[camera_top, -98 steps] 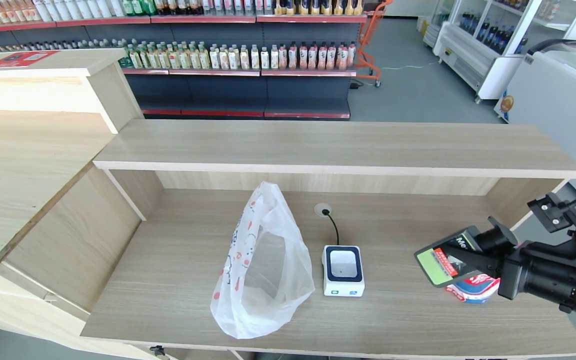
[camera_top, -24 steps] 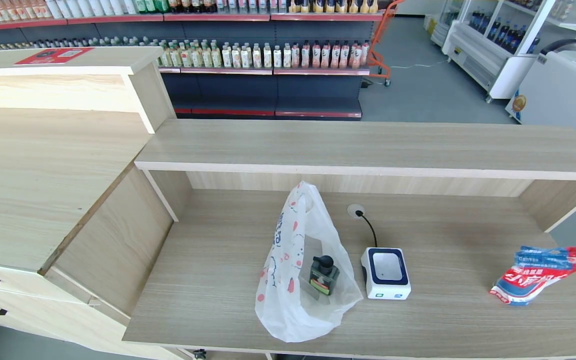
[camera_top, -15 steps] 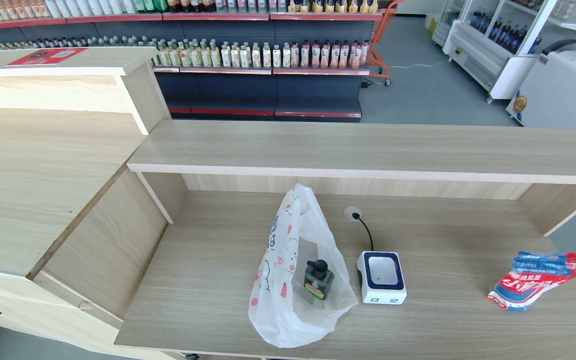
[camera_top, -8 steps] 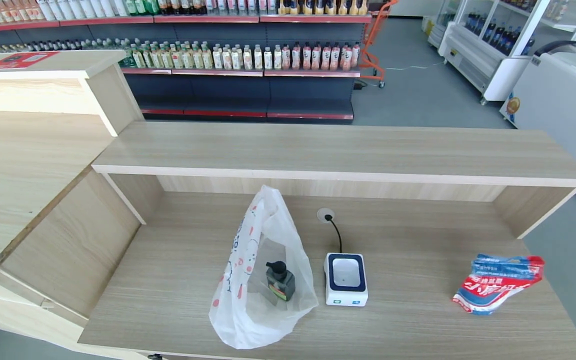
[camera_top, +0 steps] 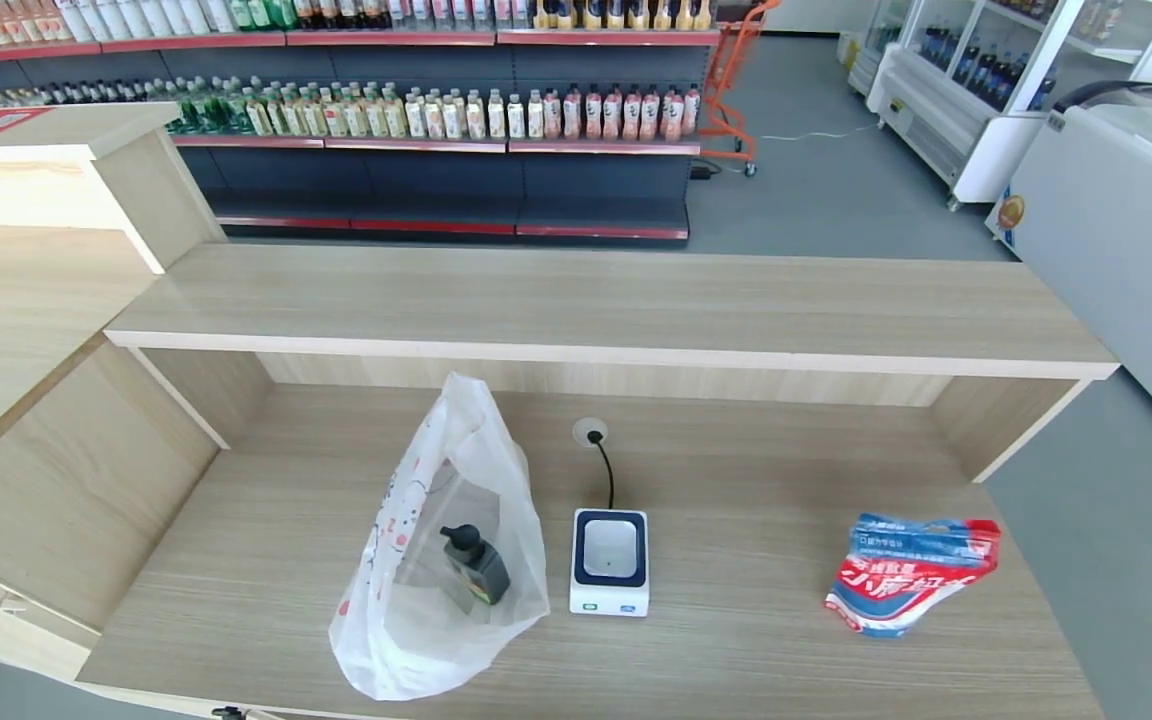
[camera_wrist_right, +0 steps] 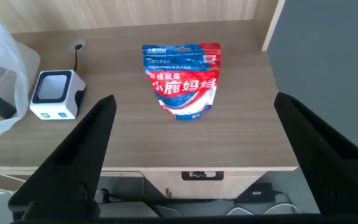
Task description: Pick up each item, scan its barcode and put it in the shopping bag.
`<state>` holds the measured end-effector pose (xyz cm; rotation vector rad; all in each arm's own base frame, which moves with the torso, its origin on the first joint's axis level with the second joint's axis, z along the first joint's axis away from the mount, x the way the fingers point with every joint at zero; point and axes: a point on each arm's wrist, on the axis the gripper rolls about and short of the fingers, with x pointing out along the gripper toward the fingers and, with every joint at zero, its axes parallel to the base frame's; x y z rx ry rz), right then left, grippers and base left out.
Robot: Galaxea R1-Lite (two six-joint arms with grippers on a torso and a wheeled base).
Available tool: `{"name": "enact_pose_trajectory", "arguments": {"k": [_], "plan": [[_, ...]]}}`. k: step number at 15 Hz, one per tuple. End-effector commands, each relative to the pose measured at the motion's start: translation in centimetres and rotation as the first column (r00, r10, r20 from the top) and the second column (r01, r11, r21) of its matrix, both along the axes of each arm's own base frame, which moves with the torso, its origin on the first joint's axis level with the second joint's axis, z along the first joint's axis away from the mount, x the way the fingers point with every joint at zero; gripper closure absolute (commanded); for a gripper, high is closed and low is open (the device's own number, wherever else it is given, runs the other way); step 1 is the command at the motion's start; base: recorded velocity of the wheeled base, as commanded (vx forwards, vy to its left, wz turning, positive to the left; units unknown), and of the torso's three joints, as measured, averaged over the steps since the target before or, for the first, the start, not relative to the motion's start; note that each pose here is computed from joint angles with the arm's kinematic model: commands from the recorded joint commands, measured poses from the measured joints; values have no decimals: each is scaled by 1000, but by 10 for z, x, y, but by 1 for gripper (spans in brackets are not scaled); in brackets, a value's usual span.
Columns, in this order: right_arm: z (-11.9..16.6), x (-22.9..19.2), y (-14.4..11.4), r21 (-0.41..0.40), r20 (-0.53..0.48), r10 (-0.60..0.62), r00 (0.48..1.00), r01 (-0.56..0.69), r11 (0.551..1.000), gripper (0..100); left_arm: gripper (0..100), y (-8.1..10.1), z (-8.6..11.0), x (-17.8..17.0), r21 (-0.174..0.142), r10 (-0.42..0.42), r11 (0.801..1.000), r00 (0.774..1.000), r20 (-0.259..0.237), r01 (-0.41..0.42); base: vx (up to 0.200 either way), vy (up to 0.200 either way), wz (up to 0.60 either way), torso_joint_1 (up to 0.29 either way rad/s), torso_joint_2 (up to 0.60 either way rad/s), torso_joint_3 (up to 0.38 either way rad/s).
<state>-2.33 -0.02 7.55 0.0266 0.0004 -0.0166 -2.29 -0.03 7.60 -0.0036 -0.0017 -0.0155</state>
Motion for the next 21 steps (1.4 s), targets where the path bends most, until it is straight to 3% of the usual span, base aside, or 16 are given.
{"name": "enact_pose_trajectory", "arguments": {"k": [1,4,7,14,17,19,21], "plan": [[0,0,0,-1,-4,0,1000,0,1000,0,0,0,0,0,-3,2,1000,1000,1,-2,0,-200,0,7,12,2],[0,0,0,-1,-4,0,1000,0,1000,0,0,0,0,0,-4,-1,1000,1000,1,1,0,-200,0,2,12,4],[0,0,0,-1,-4,0,1000,0,1000,0,0,0,0,0,-7,0,1000,1000,1,0,0,0,0,0,0,0],[0,0,0,4,-4,0,1000,0,1000,0,0,0,0,0,-4,0,1000,1000,1,0,-200,0,0,6,4,4],[1,0,0,-5,4,0,1000,0,1000,0,0,0,0,0,-4,0,1000,1000,1,0,0,0,0,0,0,0],[73,8,0,75,-72,23,997,-17,997,0,0,0,0,0,-4,0,1000,1000,1,0,0,0,0,0,0,0],[124,51,0,254,-186,14,982,34,967,0,0,0,0,0,-4,0,1000,1000,1,0,0,0,0,0,0,0]]}}
